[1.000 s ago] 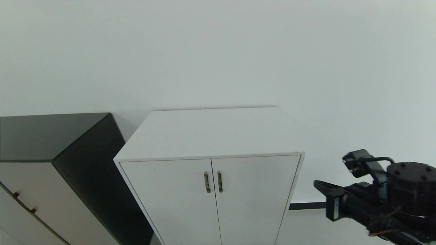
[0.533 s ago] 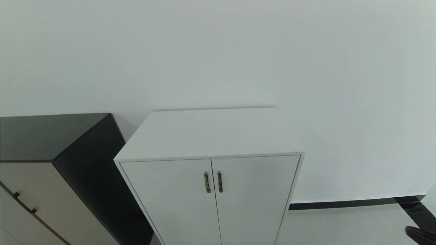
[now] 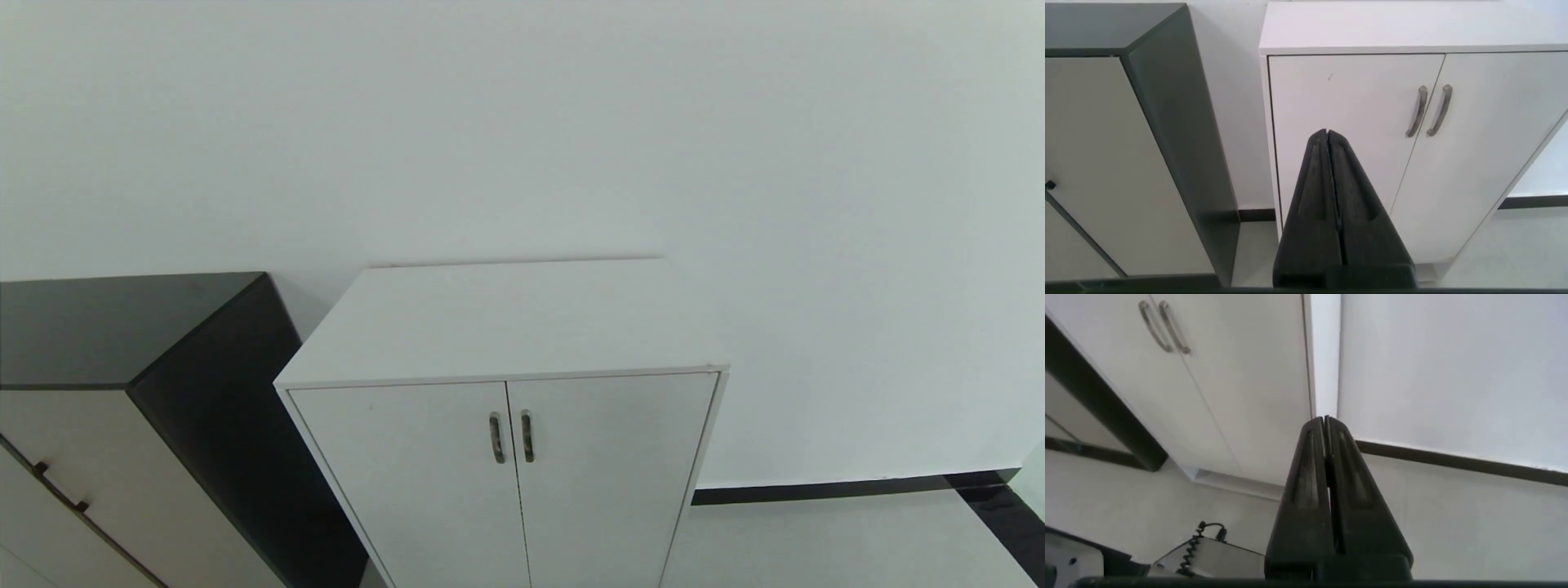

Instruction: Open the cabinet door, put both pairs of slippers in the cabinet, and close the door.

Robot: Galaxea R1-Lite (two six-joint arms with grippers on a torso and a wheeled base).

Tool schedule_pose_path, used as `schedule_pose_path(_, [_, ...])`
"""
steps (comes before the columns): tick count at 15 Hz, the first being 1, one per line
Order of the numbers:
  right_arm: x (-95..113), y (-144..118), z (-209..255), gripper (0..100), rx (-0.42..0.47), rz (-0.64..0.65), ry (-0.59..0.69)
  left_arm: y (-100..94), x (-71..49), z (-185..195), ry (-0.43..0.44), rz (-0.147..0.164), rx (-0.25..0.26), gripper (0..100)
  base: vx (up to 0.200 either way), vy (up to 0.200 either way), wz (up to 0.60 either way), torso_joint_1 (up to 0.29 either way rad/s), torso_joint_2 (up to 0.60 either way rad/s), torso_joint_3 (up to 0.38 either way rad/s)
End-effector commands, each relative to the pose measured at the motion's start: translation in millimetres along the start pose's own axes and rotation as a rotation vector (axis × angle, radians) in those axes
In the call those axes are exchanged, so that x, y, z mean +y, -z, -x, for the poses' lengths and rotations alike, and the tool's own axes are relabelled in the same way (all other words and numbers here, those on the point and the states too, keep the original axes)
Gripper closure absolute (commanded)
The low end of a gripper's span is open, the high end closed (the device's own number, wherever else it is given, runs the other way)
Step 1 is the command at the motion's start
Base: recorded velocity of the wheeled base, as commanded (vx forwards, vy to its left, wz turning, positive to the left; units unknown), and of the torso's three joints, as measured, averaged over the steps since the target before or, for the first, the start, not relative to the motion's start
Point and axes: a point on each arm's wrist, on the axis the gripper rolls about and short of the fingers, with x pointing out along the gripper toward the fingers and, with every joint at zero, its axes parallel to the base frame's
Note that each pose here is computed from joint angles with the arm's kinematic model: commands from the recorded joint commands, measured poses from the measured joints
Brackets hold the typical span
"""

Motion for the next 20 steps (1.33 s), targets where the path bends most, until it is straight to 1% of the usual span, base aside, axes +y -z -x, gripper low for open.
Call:
schedule_pose_path(1, [0.0,5.2,1.2,100,-0.019,-0.002,0.003,0.0,0.0,0.0,-0.001,0.0,0.0,100,0.0,0.0,0.0,0.0,0.0,0.0])
schedule_pose_path(4, [0.2,5.6,1.0,100,-0.015,0.027,0.007,0.0,0.0,0.0,-0.001,0.0,0.0,100,0.0,0.0,0.0,0.0,0.0,0.0])
schedule_pose_path(6, [1.3,5.9,1.7,100,-0.024,0.027,-0.037,0.0,0.0,0.0,-0.001,0.002,0.0,100,0.0,0.0,0.0,0.0,0.0,0.0])
schedule_pose_path(9, [1.8,7.9,4.0,100,-0.061,0.024,-0.009,0.0,0.0,0.0,-0.001,0.0,0.0,100,0.0,0.0,0.0,0.0,0.0,0.0])
schedule_pose_path(10, [1.8,13.6,-0.2,100,-0.098,0.042,0.009,0.0,0.0,0.0,-0.001,0.0,0.0,100,0.0,0.0,0.0,0.0,0.0,0.0])
schedule_pose_path(12, [2.0,14.6,-0.9,100,-0.078,0.022,0.033,0.0,0.0,-0.1,-0.001,0.0,0.001,100,0.0,0.0,0.0,0.0,0.0,0.0])
schedule_pose_path(13, [2.1,13.5,-3.9,100,-0.039,0.012,0.085,0.0,0.0,-0.1,-0.001,0.002,0.001,100,0.0,0.0,0.0,0.0,0.0,0.0])
schedule_pose_path(14, [2.1,12.3,-7.6,100,0.01,-0.01,0.165,0.0,0.0,-0.1,-0.001,0.0,0.001,100,0.0,0.0,0.0,0.0,0.0,0.0])
schedule_pose_path(15, [2.1,11.9,-8.5,100,0.019,-0.019,0.199,0.0,0.0,0.0,-0.001,0.002,0.0,100,0.0,0.0,0.0,0.0,0.0,0.0])
schedule_pose_path(16, [2.6,12.4,-6.7,100,-0.006,-0.016,0.203,0.0,0.0,0.0,-0.001,0.002,0.0,100,0.0,0.0,0.0,0.0,0.0,0.0])
schedule_pose_path(19, [4.7,15.3,2.0,100,-0.126,-0.004,0.214,0.0,0.0,-0.1,-0.001,0.002,0.001,100,0.0,0.0,0.0,0.0,0.0,0.0])
schedule_pose_path(20, [5.2,16.2,3.6,100,-0.146,0.006,0.235,0.0,0.0,0.0,-0.001,0.0,0.0,100,0.0,0.0,0.0,0.0,0.0,0.0])
